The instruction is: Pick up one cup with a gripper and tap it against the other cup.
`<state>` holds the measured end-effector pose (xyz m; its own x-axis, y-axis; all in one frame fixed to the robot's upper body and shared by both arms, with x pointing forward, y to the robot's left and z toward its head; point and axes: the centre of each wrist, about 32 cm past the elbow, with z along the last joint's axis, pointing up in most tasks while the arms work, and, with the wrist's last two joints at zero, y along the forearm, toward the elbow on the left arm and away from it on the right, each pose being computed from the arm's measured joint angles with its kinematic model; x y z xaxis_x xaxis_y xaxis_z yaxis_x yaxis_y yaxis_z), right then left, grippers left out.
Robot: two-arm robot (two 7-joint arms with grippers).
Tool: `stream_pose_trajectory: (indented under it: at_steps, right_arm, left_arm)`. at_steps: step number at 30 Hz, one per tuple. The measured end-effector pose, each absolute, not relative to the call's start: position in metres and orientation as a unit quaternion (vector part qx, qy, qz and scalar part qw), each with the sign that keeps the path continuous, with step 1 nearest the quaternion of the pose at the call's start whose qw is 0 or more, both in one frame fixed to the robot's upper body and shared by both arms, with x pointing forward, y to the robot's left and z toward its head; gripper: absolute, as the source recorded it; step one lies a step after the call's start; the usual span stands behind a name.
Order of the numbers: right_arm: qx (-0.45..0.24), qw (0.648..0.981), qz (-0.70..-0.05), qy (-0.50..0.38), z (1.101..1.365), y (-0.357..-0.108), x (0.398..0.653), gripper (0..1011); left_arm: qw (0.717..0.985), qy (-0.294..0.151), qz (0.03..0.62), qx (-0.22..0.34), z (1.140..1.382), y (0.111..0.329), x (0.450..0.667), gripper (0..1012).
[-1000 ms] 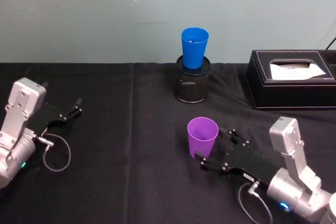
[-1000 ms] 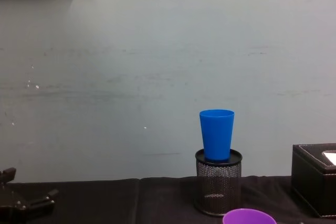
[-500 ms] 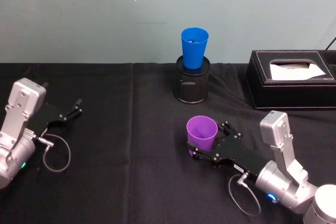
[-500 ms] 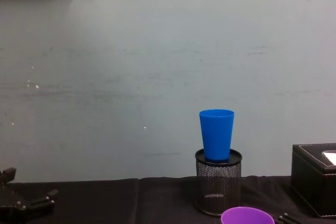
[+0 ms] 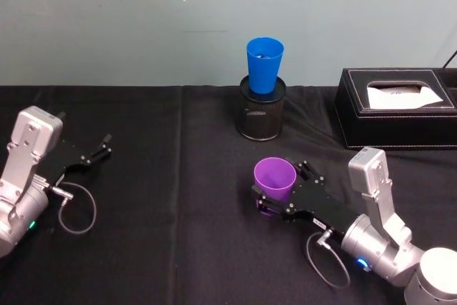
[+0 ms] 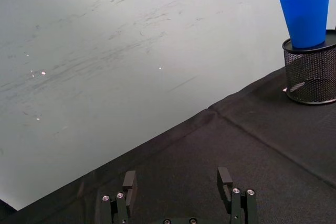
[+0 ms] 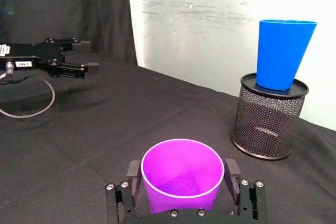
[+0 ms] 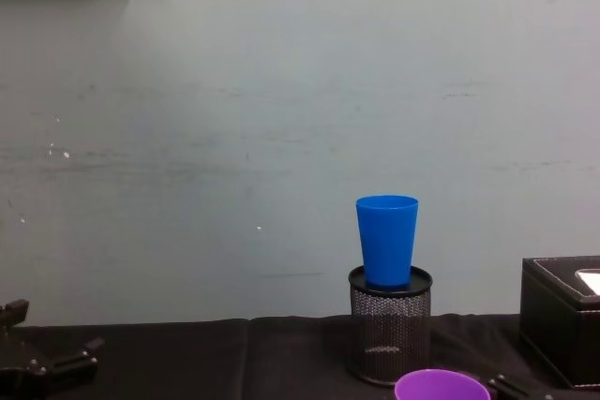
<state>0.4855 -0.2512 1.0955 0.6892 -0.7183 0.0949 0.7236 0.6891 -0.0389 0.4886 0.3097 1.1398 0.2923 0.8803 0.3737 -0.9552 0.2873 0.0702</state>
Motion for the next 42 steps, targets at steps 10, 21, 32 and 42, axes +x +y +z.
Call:
stream_pose_trajectory:
  at_steps: [10,21,32,42]
  right_arm:
    - [-0.034,0.919,-0.391,-0.042,1.094,-0.25,0.486,1003]
    - [-0.035,0.919,-0.391,-0.041,1.095,-0.25,0.485,809]
    - [-0.038,0.919,-0.391,-0.041,1.098,-0.249,0.484,747]
    - [-0.037,0.918,-0.394,-0.034,1.148,-0.25,0.483,731]
  left_arm:
    - [0.791,-0.132,0.58,0.141,1.14,0.31,0.489,1000]
    - [0.791,-0.132,0.58,0.141,1.14,0.31,0.489,1000]
    - [0.791,-0.132,0.58,0.142,1.14,0.31,0.489,1000]
    - [0.791,-0.132,0.58,0.141,1.14,0.31,0.489,1000]
